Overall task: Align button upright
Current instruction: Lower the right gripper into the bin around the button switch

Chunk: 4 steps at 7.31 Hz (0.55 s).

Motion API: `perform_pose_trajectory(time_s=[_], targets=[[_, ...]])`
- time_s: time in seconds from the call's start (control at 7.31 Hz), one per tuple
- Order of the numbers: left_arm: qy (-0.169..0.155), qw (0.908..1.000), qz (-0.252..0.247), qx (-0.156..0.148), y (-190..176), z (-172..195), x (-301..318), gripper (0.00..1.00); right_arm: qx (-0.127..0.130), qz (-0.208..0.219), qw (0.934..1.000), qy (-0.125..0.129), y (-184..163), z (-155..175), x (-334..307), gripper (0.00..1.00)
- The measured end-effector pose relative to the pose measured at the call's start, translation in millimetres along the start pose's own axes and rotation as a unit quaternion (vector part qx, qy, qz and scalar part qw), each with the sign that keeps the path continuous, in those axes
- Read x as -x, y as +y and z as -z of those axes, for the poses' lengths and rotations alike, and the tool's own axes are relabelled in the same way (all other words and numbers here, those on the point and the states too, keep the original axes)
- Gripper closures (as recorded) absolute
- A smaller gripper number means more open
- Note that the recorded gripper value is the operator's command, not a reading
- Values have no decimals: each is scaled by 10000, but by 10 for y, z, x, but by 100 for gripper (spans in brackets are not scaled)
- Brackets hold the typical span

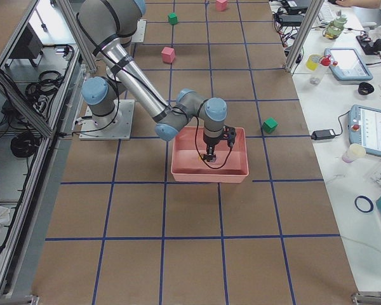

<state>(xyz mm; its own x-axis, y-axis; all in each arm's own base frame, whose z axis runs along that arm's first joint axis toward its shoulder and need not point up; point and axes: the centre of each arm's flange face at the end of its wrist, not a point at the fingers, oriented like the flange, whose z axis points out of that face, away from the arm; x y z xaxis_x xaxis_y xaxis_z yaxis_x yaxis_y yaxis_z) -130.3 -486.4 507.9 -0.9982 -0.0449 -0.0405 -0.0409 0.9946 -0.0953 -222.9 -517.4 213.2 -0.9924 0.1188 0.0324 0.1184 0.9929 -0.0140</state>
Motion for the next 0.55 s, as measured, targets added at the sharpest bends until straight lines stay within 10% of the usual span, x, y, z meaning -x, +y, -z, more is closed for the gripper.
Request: perform_pose_trajectory(time_s=[0.55], targets=[[-6, 10000, -12, -11, 4, 11, 5, 0, -11, 75, 10000, -48, 1, -7, 9, 71]])
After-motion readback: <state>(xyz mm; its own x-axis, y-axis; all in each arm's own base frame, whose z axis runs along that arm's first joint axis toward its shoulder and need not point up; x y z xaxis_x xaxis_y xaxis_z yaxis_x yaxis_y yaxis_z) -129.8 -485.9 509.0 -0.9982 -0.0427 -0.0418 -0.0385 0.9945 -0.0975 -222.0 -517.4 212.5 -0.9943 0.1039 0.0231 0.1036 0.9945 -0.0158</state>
